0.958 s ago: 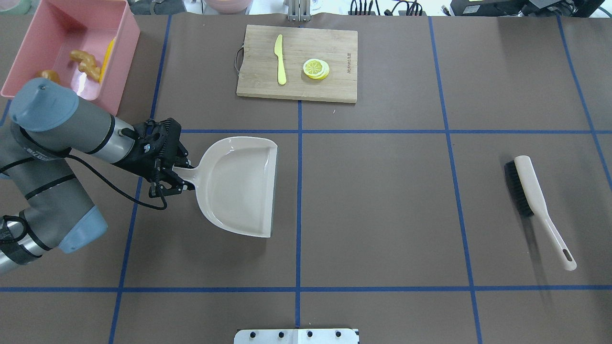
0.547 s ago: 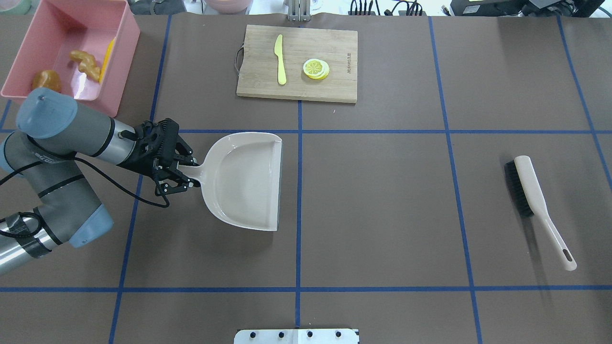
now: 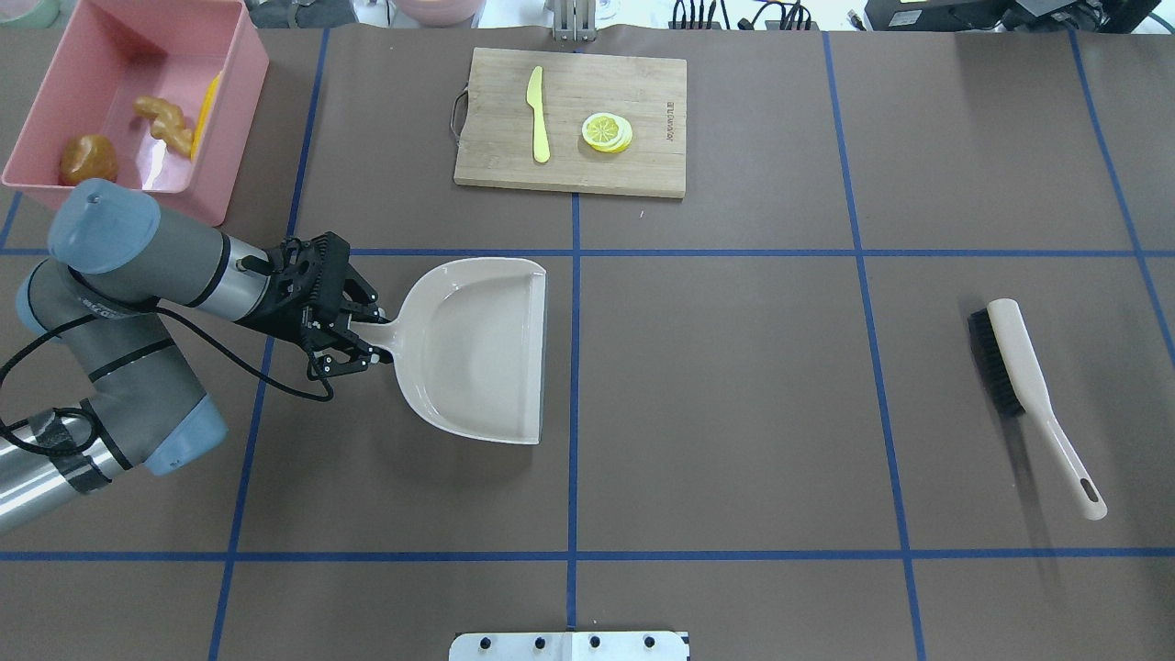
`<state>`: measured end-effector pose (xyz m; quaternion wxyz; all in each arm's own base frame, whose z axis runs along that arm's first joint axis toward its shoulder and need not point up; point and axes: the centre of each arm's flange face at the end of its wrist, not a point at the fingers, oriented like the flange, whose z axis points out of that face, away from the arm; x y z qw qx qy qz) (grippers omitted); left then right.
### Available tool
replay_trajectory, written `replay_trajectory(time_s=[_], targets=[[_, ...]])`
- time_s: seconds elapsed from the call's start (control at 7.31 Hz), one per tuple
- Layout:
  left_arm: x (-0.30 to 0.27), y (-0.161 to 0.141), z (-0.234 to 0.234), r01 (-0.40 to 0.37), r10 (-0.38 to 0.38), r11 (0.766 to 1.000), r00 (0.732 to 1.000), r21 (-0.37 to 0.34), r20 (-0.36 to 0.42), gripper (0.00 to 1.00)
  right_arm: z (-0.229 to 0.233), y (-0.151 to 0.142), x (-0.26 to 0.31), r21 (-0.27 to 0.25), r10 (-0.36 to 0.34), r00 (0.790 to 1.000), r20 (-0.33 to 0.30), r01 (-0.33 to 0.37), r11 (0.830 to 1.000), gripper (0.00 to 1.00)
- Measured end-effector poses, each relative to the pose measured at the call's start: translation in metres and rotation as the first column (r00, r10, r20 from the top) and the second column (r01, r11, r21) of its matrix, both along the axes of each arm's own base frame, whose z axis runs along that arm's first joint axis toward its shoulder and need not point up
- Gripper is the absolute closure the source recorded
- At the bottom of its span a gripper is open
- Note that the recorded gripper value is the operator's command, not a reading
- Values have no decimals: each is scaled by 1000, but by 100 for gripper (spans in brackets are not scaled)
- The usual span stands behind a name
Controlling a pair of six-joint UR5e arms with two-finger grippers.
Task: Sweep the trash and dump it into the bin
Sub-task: 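Lower the dustpan flat onto the table with the left gripper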
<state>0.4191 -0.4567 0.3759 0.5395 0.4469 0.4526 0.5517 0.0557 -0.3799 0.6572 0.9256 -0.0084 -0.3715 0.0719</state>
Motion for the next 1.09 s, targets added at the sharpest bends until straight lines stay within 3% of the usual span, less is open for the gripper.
replay_trajectory(time_s=[0.96, 1.09], targets=[[13, 4, 7, -15, 15, 1000, 1000, -2, 11, 100, -2, 0, 0, 4, 0, 1000, 2, 0, 1000, 0], [14, 4, 7, -15, 15, 1000, 1000, -2, 12, 94, -1, 0, 0, 0, 0, 1000, 0, 0, 1000, 0]])
